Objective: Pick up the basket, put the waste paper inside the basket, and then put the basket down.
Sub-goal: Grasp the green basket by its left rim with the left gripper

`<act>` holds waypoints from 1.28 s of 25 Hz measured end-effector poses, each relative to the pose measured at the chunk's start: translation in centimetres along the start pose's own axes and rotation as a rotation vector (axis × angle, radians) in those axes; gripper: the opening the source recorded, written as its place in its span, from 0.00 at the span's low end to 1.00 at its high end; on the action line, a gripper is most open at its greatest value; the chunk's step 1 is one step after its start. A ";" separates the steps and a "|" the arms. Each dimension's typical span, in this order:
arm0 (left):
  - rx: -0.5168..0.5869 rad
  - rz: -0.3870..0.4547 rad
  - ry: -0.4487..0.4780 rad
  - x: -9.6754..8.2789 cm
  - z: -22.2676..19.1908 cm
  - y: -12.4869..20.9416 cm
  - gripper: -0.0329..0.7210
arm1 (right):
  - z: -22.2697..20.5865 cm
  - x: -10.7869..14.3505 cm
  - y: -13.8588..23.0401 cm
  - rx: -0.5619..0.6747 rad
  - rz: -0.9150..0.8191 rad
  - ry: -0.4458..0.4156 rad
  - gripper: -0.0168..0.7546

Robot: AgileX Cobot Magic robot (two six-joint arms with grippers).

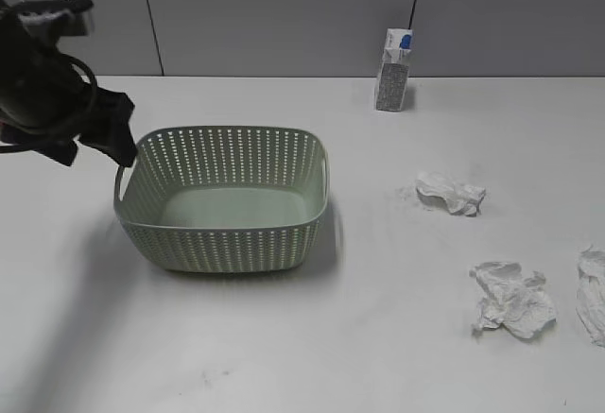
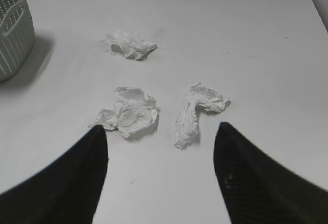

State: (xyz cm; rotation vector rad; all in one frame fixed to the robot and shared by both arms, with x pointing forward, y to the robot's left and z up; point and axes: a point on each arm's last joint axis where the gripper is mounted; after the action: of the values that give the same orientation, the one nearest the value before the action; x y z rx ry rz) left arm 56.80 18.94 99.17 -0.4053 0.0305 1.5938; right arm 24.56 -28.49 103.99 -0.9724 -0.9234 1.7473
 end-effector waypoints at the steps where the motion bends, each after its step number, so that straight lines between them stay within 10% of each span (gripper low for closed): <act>1: 0.020 -0.005 -0.002 -0.4 -0.9 -0.1 0.82 | 0.0 0.0 0.0 0.000 0.000 0.000 0.70; 7: 0.105 0.038 -0.029 -1.9 -4.9 -0.1 0.80 | 0.0 0.0 0.0 0.000 -0.001 0.000 0.69; 15: 0.098 0.089 -0.102 -1.3 -5.5 -0.3 0.42 | 0.0 0.0 0.0 0.000 -0.001 0.000 0.69; 25: 0.125 0.103 -0.114 -1.1 -6.5 -0.3 0.32 | 0.0 0.0 0.0 0.000 -0.003 0.000 0.69; 32: 0.077 0.129 -0.091 -1.6 -4.2 -0.5 0.05 | 0.0 0.0 0.0 -0.001 -0.004 0.000 0.69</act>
State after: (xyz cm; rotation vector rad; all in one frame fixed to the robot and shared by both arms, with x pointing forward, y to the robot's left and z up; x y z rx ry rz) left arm 58.33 16.31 95.77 -0.2751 0.0489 1.7308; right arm 24.57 -28.49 104.01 -0.9705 -0.9264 1.7434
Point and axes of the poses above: a point on each arm's last joint axis where the gripper is mounted, z pointing back along that axis away from the gripper, x along the wrist's bending axis when the last joint is at zero, y = z × x, and after that the axes turned 15 degrees about z, right-handed
